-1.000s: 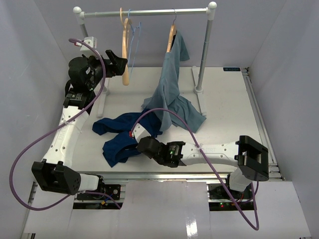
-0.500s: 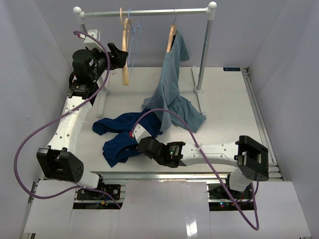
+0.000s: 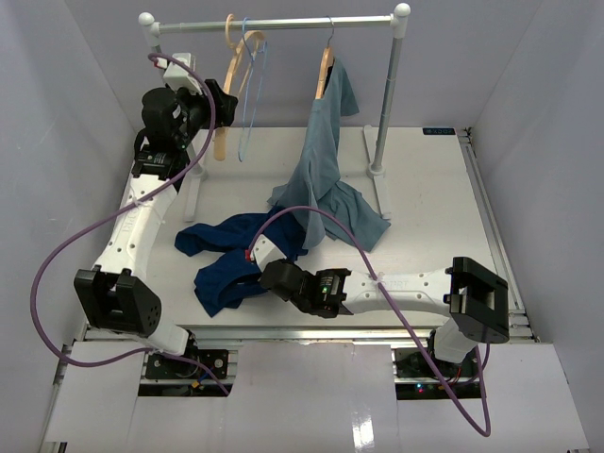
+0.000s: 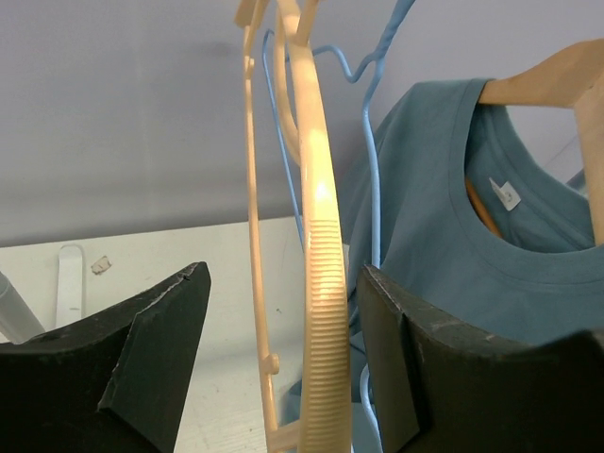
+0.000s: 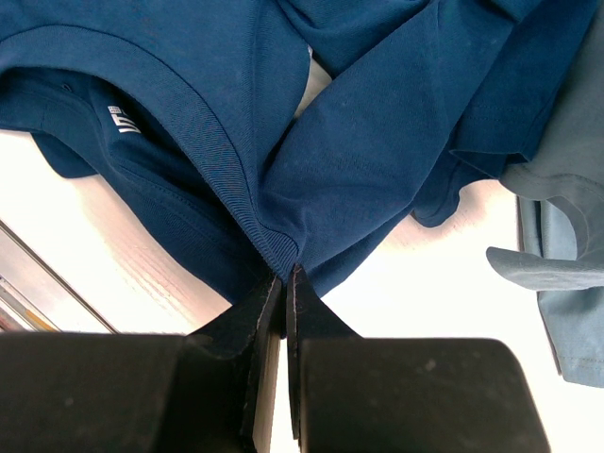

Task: Place the t-shirt on the hanger
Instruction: Pick up the hanger from the clothesline.

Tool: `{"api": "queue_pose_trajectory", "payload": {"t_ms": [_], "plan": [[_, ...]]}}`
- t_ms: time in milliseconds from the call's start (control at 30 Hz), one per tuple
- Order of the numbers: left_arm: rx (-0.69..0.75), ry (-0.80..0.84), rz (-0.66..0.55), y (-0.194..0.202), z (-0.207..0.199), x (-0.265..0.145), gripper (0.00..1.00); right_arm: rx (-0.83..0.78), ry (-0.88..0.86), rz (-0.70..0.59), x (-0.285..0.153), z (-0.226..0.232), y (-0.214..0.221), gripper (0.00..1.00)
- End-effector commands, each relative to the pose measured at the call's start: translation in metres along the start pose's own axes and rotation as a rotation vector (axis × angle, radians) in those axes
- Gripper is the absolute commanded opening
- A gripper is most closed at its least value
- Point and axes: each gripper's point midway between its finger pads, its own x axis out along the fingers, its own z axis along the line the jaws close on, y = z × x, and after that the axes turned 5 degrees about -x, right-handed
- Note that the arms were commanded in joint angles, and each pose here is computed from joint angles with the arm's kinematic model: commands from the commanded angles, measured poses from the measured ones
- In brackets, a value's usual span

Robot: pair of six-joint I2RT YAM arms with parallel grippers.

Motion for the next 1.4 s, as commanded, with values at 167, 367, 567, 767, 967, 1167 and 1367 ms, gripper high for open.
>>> {"api": "queue_pose_trajectory", "payload": {"t_ms": [167, 367, 567, 767, 967, 1167, 1367], "plan": [[0.046, 0.009, -0.018, -0.019, -0.007, 0.011, 0.70, 0.024, 0.016, -0.056, -0.005, -0.006, -0.018, 0.08], [0.066, 0.006, -0.009, -0.015, -0.007, 0.020, 0.61, 0.023, 0.023, -0.057, -0.006, -0.009, -0.017, 0.08], [0.068, -0.002, 0.001, -0.008, -0.007, 0.025, 0.46, 0.022, 0.023, -0.060, -0.007, -0.009, -0.018, 0.08], [0.067, -0.022, -0.003, -0.008, -0.005, 0.031, 0.21, 0.023, 0.019, -0.064, -0.009, -0.010, -0.019, 0.08], [0.052, -0.067, -0.038, -0.021, -0.003, 0.026, 0.04, 0.025, 0.014, -0.065, -0.010, -0.009, -0.019, 0.08], [0.011, -0.095, -0.120, -0.054, -0.008, 0.010, 0.00, 0.034, 0.015, -0.073, -0.013, -0.011, -0.021, 0.08], [0.000, -0.140, -0.149, -0.073, -0.007, -0.004, 0.00, 0.038, 0.015, -0.077, -0.015, -0.012, -0.022, 0.08]]}}
